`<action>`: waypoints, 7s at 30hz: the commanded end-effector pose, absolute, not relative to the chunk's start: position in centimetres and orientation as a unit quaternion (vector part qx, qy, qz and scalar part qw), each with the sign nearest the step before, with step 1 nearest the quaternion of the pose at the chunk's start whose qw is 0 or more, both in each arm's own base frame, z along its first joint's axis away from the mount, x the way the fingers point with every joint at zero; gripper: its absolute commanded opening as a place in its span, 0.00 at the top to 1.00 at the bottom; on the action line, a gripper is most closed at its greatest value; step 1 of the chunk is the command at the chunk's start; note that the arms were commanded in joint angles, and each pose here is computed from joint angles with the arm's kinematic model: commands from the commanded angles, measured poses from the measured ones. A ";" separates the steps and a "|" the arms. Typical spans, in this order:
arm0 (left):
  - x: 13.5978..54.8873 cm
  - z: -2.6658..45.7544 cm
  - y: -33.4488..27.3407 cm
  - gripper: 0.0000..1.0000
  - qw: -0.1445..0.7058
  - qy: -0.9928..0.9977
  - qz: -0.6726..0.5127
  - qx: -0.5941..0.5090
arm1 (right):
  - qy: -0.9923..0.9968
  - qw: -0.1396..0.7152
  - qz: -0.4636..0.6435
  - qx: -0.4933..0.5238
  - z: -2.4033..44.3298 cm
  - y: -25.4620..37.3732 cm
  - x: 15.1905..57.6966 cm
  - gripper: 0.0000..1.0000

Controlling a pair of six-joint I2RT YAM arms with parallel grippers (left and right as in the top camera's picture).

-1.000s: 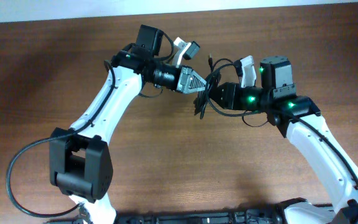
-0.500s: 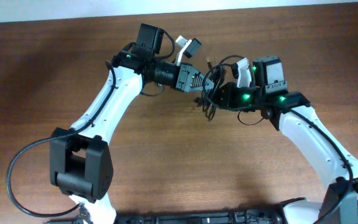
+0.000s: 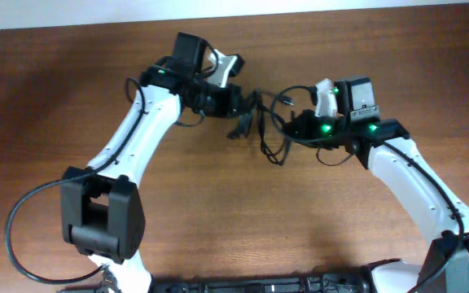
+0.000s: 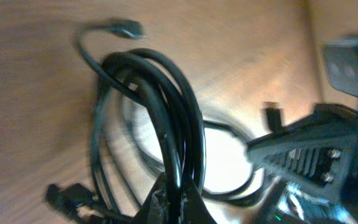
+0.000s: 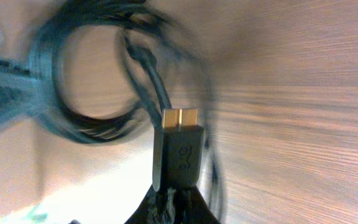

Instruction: Untangle cables

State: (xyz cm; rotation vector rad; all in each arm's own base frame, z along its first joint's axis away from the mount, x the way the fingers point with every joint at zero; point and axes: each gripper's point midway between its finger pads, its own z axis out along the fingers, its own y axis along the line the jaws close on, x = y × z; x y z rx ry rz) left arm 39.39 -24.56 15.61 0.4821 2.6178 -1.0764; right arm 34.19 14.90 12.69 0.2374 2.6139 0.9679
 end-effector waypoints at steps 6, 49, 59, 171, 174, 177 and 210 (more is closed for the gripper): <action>42.2 17.1 -17.1 1.00 0.153 0.918 -0.361 0.060 | 0.953 0.193 0.107 0.205 9.3 2.9 34.2 0.96; 38.5 22.3 -21.1 1.00 0.132 0.816 -0.538 0.162 | 0.796 0.370 0.207 -0.431 15.6 26.9 32.7 0.32; 38.5 22.3 -21.1 1.00 0.132 0.816 -0.538 0.162 | 0.797 0.359 0.251 -0.416 13.1 29.0 33.9 0.42; 39.8 19.7 -14.2 1.00 0.125 0.868 -0.476 0.070 | 0.853 0.164 0.356 -0.345 6.8 31.0 28.0 0.54; 39.8 19.7 -14.2 1.00 0.125 0.868 -0.476 0.070 | 0.860 0.158 0.361 -0.324 6.4 31.2 28.3 0.82; 39.9 19.4 -14.0 1.00 0.125 0.872 -0.469 0.069 | 0.868 0.154 0.361 -0.303 6.4 30.2 28.9 0.96; 40.2 17.3 -12.6 1.00 0.150 0.901 -0.388 0.122 | 0.917 0.146 0.362 0.076 8.4 6.7 35.5 0.43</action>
